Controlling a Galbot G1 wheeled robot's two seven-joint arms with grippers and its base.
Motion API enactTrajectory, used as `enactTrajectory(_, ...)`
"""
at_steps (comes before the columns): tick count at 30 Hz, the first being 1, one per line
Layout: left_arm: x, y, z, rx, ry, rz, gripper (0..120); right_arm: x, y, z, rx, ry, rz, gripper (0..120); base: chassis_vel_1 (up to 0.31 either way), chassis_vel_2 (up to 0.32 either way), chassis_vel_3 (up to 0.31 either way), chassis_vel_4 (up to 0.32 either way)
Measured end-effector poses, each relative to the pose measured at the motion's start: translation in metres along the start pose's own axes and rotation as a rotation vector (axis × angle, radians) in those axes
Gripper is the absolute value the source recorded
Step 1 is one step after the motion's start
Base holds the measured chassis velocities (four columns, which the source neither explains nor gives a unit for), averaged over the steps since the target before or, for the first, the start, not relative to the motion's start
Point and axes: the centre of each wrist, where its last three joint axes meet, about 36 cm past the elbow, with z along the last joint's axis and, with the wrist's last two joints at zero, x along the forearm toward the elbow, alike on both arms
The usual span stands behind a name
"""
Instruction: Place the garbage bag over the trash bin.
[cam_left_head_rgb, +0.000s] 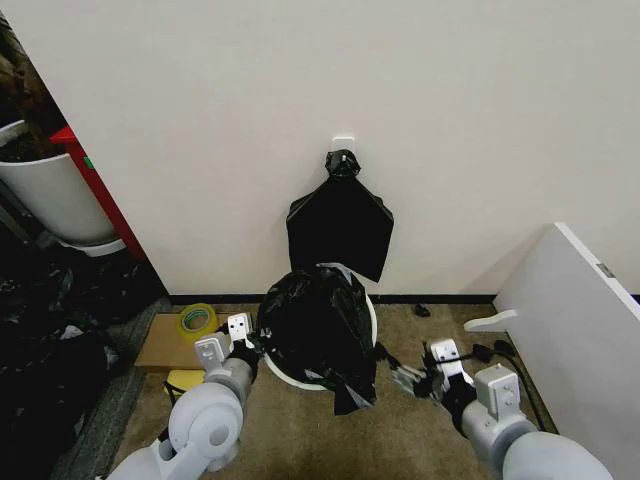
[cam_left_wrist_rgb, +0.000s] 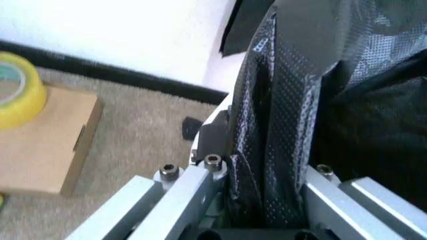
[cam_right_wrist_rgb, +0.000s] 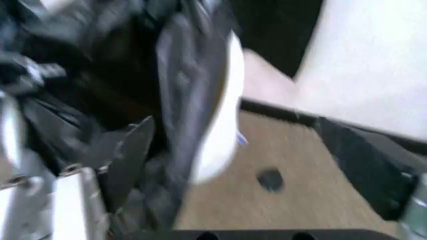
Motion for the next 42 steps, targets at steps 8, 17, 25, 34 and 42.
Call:
enactTrajectory(8,-0.006,-0.004,0.004,-0.055,-0.032,0.008,0,-0.009,0.014,-0.007,0.047,-0.115,-0.1,98,0.0,0.0,0.0,0.0)
enactTrajectory(17,-0.01,-0.003,0.008,-0.061,-0.03,-0.001,0,-0.04,0.021,0.003,0.064,-0.094,-0.111,67,0.0,0.0,0.0,0.0)
enactTrajectory(25,-0.007,-0.003,0.005,-0.035,-0.02,0.015,0,-0.053,0.017,0.015,0.097,-0.074,-0.089,39,0.0,0.0,0.0,0.0)
enactTrajectory(34,-0.002,-0.007,0.002,-0.003,-0.02,0.042,0,-0.064,0.011,0.027,0.177,-0.065,-0.006,4,0.0,0.0,0.0,0.0)
enactTrajectory(42,-0.001,-0.007,0.002,0.004,-0.026,0.046,0,-0.061,0.01,0.03,0.209,-0.08,0.021,0,0.0,0.0,0.0,0.0)
